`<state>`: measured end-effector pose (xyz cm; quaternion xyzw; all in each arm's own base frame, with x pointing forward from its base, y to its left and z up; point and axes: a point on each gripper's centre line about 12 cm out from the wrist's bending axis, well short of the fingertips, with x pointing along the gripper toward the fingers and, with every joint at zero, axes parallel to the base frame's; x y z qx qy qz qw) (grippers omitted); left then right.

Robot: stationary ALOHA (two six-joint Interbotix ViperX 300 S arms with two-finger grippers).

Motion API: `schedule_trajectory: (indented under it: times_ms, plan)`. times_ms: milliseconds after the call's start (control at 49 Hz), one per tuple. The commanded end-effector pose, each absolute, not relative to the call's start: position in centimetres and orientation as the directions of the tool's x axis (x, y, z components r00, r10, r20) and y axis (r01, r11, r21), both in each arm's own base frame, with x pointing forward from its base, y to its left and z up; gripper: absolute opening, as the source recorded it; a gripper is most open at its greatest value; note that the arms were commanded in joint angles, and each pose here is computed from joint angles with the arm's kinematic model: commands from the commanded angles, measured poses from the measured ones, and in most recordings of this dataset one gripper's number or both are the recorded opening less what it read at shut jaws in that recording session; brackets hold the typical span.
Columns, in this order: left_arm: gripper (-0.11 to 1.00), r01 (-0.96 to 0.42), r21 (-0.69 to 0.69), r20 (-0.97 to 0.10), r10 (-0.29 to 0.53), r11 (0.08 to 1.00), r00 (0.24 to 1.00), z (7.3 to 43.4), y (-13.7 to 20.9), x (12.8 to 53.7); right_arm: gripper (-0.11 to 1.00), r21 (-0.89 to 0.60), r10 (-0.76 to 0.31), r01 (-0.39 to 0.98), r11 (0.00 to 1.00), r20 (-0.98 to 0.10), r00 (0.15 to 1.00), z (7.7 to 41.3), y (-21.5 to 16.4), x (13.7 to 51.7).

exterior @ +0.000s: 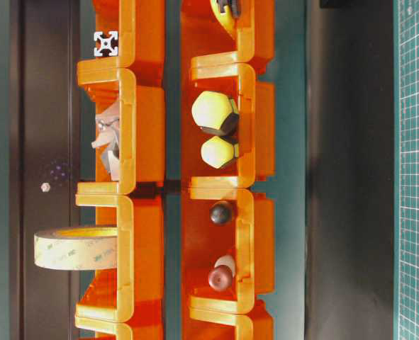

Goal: Pick frame from container rack with right arm.

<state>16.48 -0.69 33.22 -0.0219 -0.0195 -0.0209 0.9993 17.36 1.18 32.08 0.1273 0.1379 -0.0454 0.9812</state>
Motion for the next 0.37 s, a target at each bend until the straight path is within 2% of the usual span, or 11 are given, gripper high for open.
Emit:
schedule_trajectory:
  times_ms: [0,347]
  plan:
    - [0.00,0.045,-0.038,0.064,-0.042,0.998,0.997,34.41,-0.72,16.62,0.84,0.233,-0.059,0.127,0.964,-0.278,0.959,32.34,1.11,17.42]
    - [0.00,0.046,-0.043,0.077,-0.043,0.998,0.996,34.54,-0.71,16.48,0.84,0.226,-0.061,0.131,0.965,-0.294,0.954,31.52,1.09,17.36]
